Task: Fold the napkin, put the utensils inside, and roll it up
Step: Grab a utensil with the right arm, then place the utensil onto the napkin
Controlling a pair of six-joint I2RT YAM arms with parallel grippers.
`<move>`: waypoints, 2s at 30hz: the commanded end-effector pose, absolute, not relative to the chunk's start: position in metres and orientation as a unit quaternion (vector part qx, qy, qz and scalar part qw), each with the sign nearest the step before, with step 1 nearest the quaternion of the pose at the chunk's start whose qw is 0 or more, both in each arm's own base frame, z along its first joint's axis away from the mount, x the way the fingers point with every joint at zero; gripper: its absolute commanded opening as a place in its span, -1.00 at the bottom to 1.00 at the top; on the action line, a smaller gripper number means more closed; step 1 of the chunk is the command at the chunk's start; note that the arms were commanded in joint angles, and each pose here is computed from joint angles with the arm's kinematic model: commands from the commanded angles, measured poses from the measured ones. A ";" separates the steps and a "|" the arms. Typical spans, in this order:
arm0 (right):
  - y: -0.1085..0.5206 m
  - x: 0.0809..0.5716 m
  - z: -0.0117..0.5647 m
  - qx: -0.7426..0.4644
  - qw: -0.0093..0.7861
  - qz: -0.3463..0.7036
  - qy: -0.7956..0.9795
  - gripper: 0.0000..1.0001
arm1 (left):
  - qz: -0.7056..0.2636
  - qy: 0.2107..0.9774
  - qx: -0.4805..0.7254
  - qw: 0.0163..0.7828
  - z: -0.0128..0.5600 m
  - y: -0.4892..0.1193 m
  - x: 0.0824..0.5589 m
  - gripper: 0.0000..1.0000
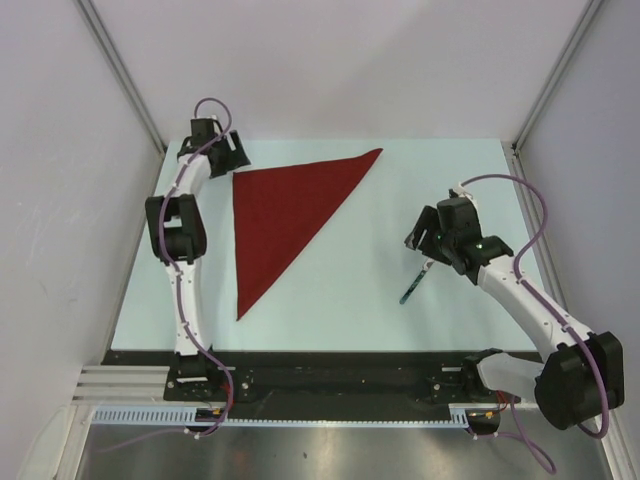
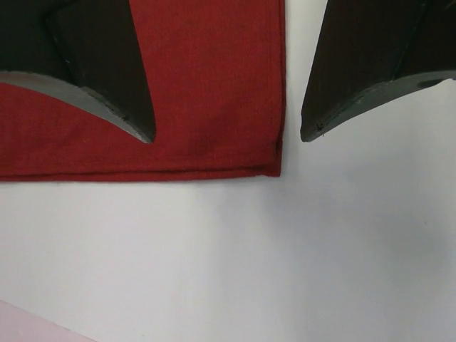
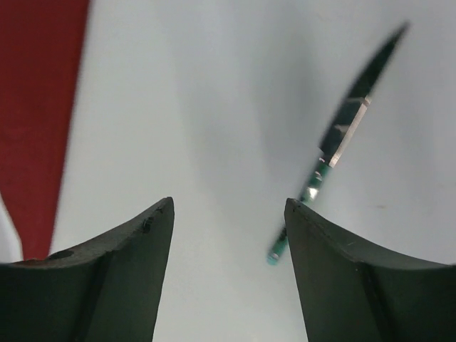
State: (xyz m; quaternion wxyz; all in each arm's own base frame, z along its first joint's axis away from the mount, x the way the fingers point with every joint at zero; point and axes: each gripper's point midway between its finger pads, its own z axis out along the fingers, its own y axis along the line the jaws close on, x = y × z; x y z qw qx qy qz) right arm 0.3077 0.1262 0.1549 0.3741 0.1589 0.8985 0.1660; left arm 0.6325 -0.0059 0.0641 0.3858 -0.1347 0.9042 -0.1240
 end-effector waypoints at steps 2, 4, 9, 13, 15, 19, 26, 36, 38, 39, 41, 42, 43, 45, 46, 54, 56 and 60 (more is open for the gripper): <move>0.098 0.276 0.104 0.212 0.306 0.094 0.923 0.35 | -0.136 0.854 -0.086 0.494 0.204 -0.033 0.624 0.75; 0.099 0.274 0.089 0.211 0.284 0.084 0.931 0.22 | -0.136 0.844 -0.073 0.513 0.242 -0.056 0.611 0.75; 0.103 0.269 0.060 0.201 0.247 0.065 0.946 -0.10 | -0.139 0.832 -0.077 0.531 0.302 -0.073 0.574 0.75; 0.102 0.270 0.049 0.220 0.251 0.056 0.941 -0.09 | -0.125 0.837 -0.074 0.528 0.316 -0.076 0.524 0.75; 0.102 0.270 0.040 0.229 0.241 0.049 0.942 -0.07 | -0.128 0.834 -0.074 0.532 0.314 -0.079 0.508 0.75; 0.107 0.276 0.029 0.239 0.233 0.044 0.942 -0.07 | -0.126 0.842 -0.082 0.517 0.283 -0.078 0.464 0.75; 0.113 0.283 0.014 0.255 0.212 0.018 0.943 -0.09 | -0.110 0.837 -0.061 0.532 0.274 -0.086 0.427 0.75; 0.105 0.258 0.003 0.253 0.162 -0.056 0.952 -0.38 | -0.138 0.826 -0.052 0.545 0.292 -0.093 0.413 0.75; 0.104 0.254 0.000 0.251 0.155 -0.062 0.954 -0.57 | -0.140 0.827 -0.054 0.542 0.291 -0.094 0.413 0.76; 0.103 0.252 -0.001 0.249 0.152 -0.066 0.954 -0.70 | -0.140 0.827 -0.054 0.542 0.290 -0.094 0.414 0.76; 0.106 0.255 -0.002 0.244 0.150 -0.064 0.956 -1.00 | -0.159 0.828 -0.048 0.536 0.290 -0.100 0.413 0.75; 0.113 0.255 0.000 0.232 0.152 -0.058 0.959 -1.00 | -0.161 0.828 -0.048 0.534 0.289 -0.101 0.412 0.76; 0.123 0.264 0.008 0.226 0.163 -0.049 0.959 -1.00 | -0.169 0.827 -0.048 0.534 0.290 -0.102 0.412 0.76; 0.145 0.272 0.018 0.208 0.177 -0.034 0.961 -1.00 | -0.172 0.828 -0.050 0.531 0.289 -0.102 0.413 0.75; 0.161 0.286 0.032 0.203 0.192 -0.015 0.960 -1.00 | -0.175 0.827 -0.052 0.531 0.289 -0.101 0.413 0.75; 0.294 0.358 0.095 0.144 0.256 0.112 0.949 -1.00 | -0.178 0.828 -0.067 0.528 0.285 -0.092 0.416 0.75; 0.320 0.369 0.083 0.135 0.250 0.125 0.951 -1.00 | -0.177 0.827 -0.072 0.528 0.285 -0.088 0.418 0.75; 0.373 0.402 0.100 0.148 0.277 0.182 0.932 -1.00 | -0.181 0.828 -0.079 0.524 0.282 -0.084 0.420 0.75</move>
